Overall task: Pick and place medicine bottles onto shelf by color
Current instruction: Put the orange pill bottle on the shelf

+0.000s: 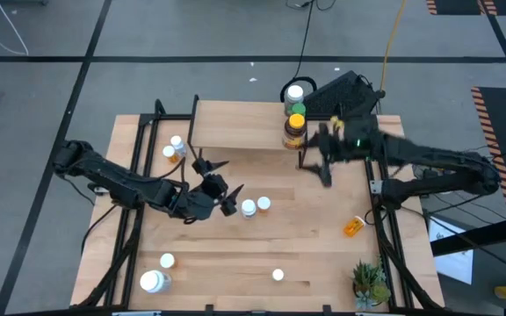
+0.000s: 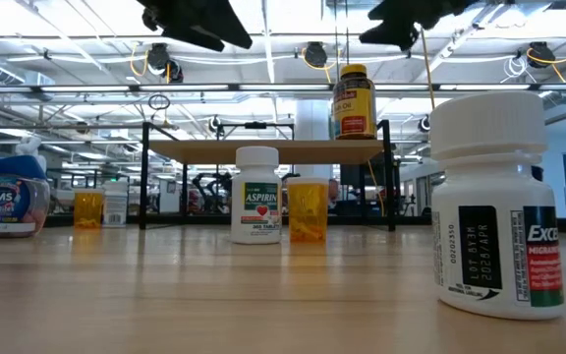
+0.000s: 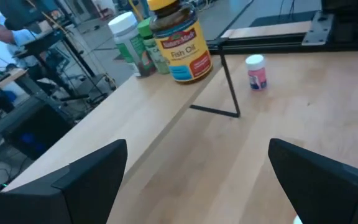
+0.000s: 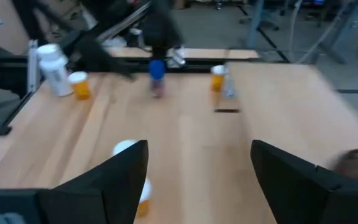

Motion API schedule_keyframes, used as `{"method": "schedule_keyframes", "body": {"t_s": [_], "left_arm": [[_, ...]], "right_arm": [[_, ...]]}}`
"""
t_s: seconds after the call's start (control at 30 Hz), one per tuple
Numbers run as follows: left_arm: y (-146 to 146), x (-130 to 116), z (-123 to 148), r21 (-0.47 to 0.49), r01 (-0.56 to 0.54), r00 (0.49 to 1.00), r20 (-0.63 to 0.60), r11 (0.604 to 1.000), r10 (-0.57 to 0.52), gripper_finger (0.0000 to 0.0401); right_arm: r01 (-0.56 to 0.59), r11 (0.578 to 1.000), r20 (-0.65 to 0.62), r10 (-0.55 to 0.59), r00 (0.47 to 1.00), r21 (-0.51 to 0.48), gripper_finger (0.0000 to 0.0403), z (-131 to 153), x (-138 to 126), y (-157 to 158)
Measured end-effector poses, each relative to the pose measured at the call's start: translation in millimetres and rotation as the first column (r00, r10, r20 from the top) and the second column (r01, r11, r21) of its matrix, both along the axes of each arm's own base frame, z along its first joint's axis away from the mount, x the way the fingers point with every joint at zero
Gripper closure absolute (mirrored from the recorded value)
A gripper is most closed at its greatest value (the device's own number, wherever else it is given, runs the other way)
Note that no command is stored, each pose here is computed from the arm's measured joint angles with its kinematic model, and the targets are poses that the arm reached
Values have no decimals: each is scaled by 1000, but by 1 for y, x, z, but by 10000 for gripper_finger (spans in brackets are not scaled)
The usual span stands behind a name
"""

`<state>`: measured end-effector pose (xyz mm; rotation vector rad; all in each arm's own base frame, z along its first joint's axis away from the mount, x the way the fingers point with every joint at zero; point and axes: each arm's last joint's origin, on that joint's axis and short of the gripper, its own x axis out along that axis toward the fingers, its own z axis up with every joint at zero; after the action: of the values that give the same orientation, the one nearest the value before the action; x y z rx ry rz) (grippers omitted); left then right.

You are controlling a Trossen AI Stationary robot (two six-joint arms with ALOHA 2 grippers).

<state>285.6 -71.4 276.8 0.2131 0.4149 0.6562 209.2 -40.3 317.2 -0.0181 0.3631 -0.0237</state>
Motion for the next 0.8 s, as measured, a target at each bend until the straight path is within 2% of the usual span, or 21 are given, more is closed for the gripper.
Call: {"method": "schedule_keyframes", "body": {"t_s": [0.13, 0.3, 0.4, 0.53, 0.8], "left_arm": [[-1, 0, 0, -33, 8, 1000, 19, 999, -8, 7], [1, 7, -7, -163, 78, 997, 36, 983, -73, 7], [1, 14, -20, -200, 65, 998, 11, 978, -64, 7], [0, 22, -33, -245, 31, 999, 17, 969, -28, 7], [-6, 30, -53, -317, -11, 999, 25, 948, 20, 7]], "right_arm": [[-42, 999, 56, 43, 998, -26, 131, -43, 8, 33], [-58, 996, 135, 67, 989, -72, 132, -88, 15, 63], [-50, 994, 119, 62, 991, -100, 132, -111, 20, 67], [-48, 995, 58, 53, 997, -83, 129, -137, 36, 69], [-48, 996, 65, 53, 996, -78, 97, -167, 56, 72]]}}
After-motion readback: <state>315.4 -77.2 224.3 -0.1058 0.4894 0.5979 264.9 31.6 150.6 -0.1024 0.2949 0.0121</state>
